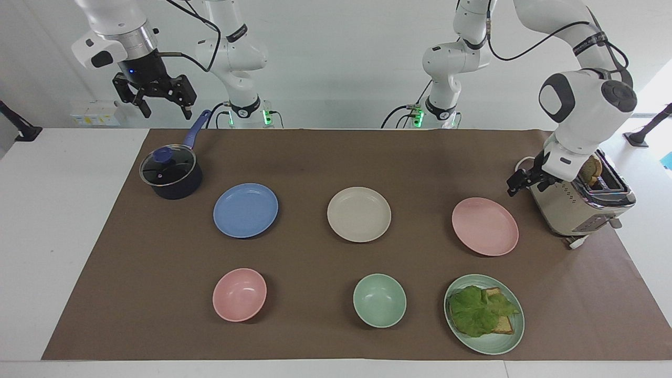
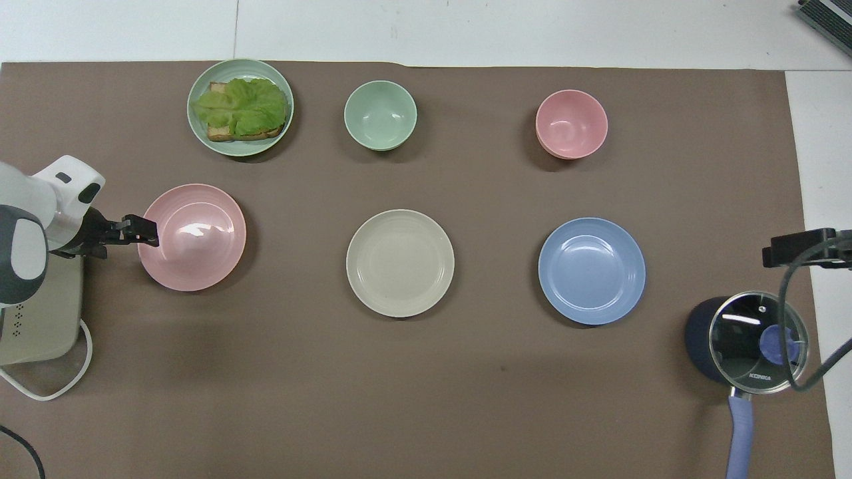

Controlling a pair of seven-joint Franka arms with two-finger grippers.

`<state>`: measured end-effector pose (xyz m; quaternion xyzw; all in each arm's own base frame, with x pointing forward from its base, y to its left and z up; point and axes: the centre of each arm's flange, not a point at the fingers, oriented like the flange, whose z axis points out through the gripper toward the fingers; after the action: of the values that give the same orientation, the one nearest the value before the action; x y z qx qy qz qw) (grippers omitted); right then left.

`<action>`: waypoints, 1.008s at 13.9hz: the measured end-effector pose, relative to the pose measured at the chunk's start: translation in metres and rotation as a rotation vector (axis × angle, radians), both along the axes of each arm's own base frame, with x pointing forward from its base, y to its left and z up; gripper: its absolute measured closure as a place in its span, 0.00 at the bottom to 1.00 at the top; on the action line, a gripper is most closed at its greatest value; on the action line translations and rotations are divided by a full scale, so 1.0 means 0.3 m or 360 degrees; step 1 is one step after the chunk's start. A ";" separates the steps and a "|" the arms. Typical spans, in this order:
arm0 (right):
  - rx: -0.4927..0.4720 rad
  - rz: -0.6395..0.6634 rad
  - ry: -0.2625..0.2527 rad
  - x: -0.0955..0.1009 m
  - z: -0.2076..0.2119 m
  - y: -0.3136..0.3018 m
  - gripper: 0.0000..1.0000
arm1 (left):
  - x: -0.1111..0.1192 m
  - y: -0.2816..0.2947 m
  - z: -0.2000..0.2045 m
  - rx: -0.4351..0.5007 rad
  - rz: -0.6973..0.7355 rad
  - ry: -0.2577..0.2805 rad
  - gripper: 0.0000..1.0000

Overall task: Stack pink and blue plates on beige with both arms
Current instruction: 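Reach the left gripper to the pink plate's near rim and grip it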

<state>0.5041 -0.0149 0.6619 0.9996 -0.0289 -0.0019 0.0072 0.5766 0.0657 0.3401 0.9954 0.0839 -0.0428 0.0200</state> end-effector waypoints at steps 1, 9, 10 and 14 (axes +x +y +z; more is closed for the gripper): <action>0.0000 0.0000 0.0000 0.000 0.000 0.000 0.00 | -0.012 0.014 -0.042 -0.0001 0.0016 0.0006 0.00; 0.0000 0.0000 0.0001 0.000 -0.001 0.000 0.00 | -0.048 -0.009 -0.100 -0.0008 0.0026 0.0054 0.51; 0.0000 0.0000 0.0001 0.000 -0.001 0.000 0.00 | -0.049 -0.010 -0.100 -0.0008 0.0026 0.0056 0.66; 0.0000 0.0000 0.0001 0.000 -0.001 0.000 0.00 | -0.039 -0.018 -0.054 -0.0013 0.0017 0.0073 0.91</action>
<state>0.5041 -0.0149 0.6616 0.9996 -0.0288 -0.0022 0.0072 0.5647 0.0604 0.3240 0.9936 0.0895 -0.0658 0.0224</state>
